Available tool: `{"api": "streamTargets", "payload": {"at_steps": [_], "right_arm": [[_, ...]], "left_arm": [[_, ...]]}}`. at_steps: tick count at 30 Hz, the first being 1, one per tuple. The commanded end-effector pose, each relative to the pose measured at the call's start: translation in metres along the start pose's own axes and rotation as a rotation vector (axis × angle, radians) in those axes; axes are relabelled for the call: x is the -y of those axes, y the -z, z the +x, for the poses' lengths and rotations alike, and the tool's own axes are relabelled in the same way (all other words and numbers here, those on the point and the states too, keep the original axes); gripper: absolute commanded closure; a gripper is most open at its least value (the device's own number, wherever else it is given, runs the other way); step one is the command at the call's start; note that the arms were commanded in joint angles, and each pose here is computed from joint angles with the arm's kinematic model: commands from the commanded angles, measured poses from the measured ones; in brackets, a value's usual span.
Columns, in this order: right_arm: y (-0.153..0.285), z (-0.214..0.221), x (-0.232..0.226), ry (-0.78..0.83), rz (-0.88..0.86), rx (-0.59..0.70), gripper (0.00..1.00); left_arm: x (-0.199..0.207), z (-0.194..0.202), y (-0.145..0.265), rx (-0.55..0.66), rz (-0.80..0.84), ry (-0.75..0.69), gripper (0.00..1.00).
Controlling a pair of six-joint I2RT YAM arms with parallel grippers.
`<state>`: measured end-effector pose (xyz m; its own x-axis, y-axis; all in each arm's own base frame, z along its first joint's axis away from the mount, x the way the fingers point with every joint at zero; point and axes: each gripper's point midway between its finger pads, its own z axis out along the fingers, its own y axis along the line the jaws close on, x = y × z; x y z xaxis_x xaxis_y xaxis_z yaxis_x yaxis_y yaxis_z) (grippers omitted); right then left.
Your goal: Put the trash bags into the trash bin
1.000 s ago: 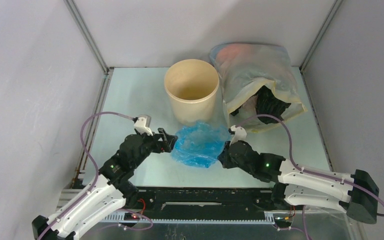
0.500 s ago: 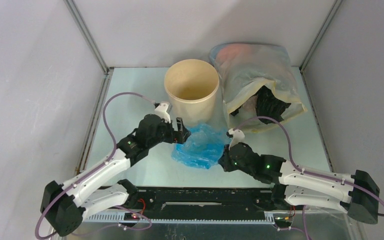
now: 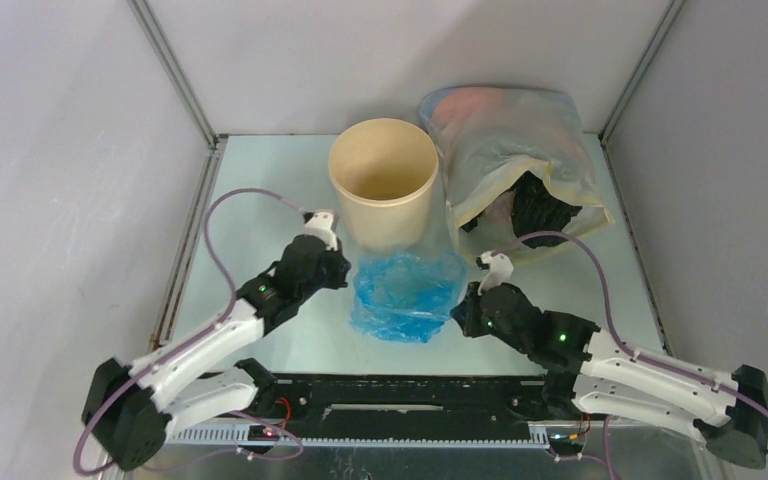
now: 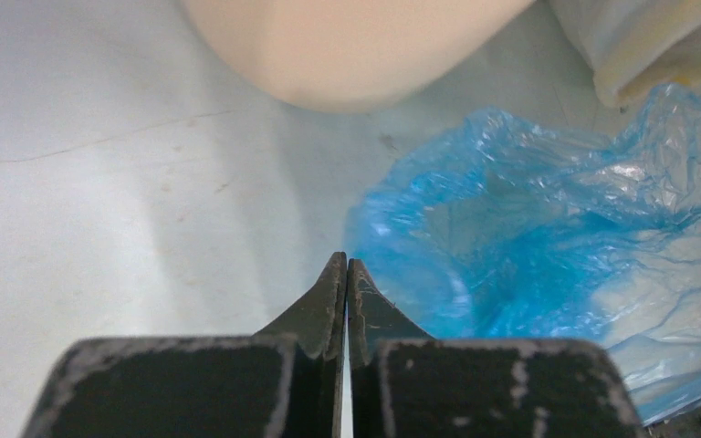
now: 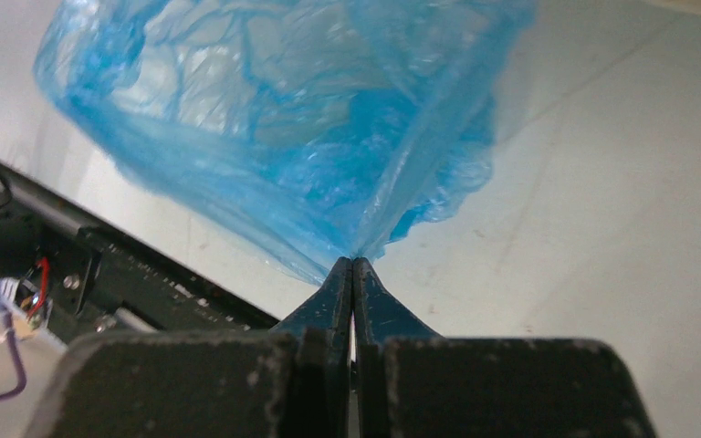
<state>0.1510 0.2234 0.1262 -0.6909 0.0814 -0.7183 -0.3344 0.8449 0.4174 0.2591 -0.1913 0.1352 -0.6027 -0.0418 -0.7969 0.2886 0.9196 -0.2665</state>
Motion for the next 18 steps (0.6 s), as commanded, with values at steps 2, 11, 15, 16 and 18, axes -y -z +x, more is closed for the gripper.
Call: {"api": "streamTargets", "payload": {"at_steps": [2,11,15,16,18], "right_arm": [[0.021,-0.026,0.028,-0.024,0.1,0.086,1.0],[0.04,-0.055,0.003,0.039,-0.068,0.157,0.95],[0.035,-0.054,0.003,0.072,-0.04,0.123,0.57],[0.035,-0.057,0.007,0.075,-0.019,0.134,0.49],[0.037,-0.065,0.018,0.071,0.04,0.164,0.42]], "left_arm": [[-0.022,-0.036,0.044,0.244,-0.07,0.091,1.0],[0.01,-0.044,0.076,0.353,0.176,0.137,0.54],[0.041,-0.03,0.06,0.21,0.299,0.096,0.12],[0.046,-0.027,0.054,0.174,0.31,0.094,0.08],[0.051,-0.021,0.044,0.119,0.316,0.089,0.04]]}}
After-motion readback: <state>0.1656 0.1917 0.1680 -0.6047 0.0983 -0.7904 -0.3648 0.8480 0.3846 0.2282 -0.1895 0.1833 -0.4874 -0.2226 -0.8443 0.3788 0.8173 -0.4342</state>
